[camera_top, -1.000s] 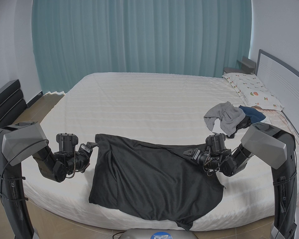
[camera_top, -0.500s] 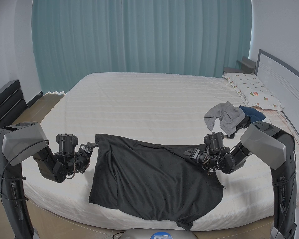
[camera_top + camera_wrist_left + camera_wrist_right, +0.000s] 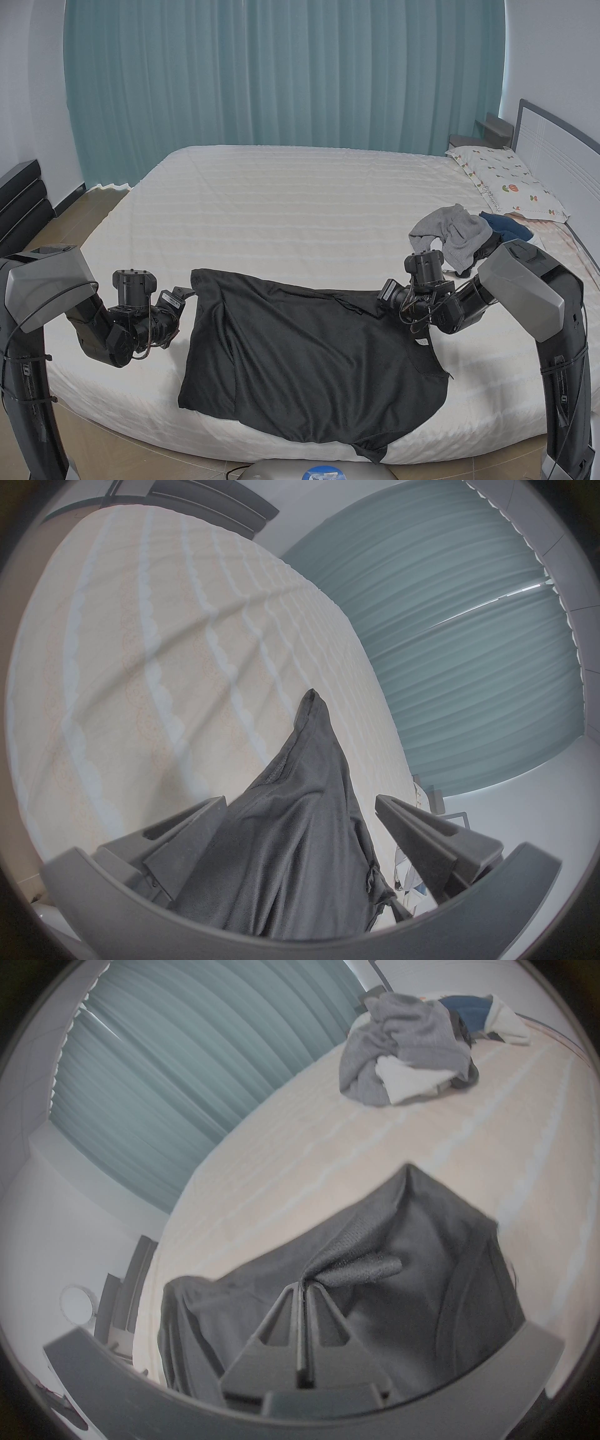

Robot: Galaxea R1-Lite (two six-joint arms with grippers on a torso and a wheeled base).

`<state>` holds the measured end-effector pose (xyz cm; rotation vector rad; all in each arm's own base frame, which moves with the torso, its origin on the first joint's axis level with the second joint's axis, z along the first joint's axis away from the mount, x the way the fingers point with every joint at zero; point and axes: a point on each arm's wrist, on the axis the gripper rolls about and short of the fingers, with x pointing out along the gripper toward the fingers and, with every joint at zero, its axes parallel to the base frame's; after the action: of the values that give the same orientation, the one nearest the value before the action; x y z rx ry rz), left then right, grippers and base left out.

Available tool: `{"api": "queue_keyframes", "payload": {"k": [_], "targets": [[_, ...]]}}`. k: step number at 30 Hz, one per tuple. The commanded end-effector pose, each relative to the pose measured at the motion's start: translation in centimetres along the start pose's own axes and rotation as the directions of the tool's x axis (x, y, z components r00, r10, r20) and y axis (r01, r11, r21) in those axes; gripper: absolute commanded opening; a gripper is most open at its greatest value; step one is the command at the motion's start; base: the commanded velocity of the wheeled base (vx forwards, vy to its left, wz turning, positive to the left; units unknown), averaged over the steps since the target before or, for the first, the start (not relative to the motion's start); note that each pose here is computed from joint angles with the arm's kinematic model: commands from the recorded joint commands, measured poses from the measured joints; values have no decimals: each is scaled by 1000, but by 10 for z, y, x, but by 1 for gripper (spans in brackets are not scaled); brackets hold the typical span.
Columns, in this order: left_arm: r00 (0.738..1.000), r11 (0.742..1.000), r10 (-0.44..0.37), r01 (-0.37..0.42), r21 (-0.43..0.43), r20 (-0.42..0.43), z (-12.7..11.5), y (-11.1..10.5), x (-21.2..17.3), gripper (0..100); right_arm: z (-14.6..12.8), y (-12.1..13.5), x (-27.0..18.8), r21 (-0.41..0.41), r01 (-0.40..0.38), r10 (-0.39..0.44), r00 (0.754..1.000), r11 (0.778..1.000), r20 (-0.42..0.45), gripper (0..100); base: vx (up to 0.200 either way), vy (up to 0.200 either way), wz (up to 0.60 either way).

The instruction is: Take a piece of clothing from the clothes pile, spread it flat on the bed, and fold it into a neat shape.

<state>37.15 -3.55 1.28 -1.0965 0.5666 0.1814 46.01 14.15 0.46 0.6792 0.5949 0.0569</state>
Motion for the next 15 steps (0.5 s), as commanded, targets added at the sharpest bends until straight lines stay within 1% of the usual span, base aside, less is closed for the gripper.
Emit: {"api": "queue_keyframes", "payload": {"k": [1,3,5,6,8,9,10,13,15], "targets": [[1000,1000,3,-3,0,-2,-1,1,1,100,37,2,15,31,-44,40,991,999,128,0,0,0,0],[1000,1000,4,-4,0,-1,0,1,1,100,47,8,22,36,-64,56,980,997,192,0,0,0,0],[1000,1000,5,-5,0,1,-1,1,1,100,62,12,31,38,-91,77,958,995,277,0,0,0,0],[1000,1000,5,-5,0,1,0,1,1,100,64,12,34,39,-95,80,954,995,290,0,0,0,0],[1000,1000,6,-6,-2,0,-1,1,1,100,75,16,46,38,-122,99,926,992,365,0,0,0,0],[1000,1000,6,-6,-2,0,-1,1,1,100,75,16,46,38,-122,99,926,992,365,0,0,0,0],[1000,1000,8,-8,-2,1,-1,2,0,100,69,-1,59,42,-89,67,924,995,377,0,0,0,0],[1000,1000,9,-9,-1,-1,-1,2,0,100,70,-8,63,39,-106,82,911,994,405,0,0,0,0],[1000,1000,8,-8,0,-2,-2,2,0,100,67,-16,67,41,-101,76,909,994,409,0,0,0,0]]}}
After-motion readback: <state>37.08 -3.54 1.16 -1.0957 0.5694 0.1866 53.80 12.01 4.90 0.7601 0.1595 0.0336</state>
